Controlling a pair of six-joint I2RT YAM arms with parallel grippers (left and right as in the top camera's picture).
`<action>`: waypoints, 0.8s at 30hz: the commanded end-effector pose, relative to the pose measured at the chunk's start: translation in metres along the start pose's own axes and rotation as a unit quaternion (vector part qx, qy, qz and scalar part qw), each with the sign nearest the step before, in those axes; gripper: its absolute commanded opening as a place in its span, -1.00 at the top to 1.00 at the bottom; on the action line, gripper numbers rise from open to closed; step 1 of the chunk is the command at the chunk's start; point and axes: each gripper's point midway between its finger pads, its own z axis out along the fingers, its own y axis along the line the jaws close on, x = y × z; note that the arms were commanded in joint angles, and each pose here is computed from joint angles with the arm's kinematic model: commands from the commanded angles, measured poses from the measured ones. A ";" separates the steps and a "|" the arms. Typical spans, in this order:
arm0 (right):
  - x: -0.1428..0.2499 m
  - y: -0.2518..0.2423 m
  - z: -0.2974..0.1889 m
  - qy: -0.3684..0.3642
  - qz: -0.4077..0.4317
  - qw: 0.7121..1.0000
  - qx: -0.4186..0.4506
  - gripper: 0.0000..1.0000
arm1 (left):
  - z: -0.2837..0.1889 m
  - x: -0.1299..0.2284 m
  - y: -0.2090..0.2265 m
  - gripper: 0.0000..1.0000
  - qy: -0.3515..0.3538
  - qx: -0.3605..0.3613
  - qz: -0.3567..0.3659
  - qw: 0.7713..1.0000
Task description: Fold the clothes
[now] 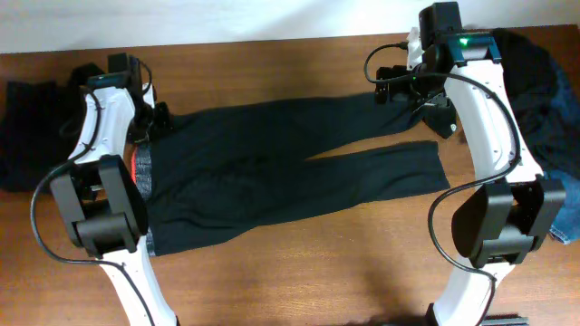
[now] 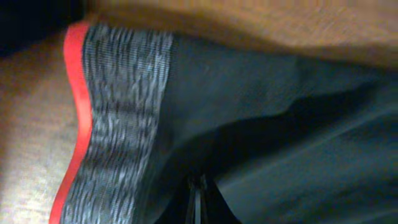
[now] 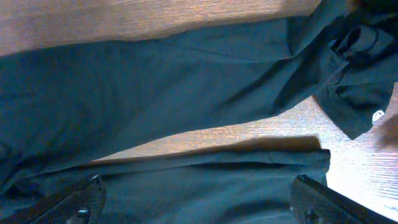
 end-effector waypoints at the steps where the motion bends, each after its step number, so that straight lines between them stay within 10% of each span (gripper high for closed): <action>1: -0.005 0.003 -0.010 -0.014 -0.010 1.000 0.000 -0.98 | 0.001 -0.009 -0.004 0.90 -0.013 0.001 0.000 1.000; 24: 0.013 0.001 -0.010 0.022 -0.005 1.000 0.004 -0.97 | 0.063 -0.009 0.004 0.90 0.003 -0.016 -0.001 1.000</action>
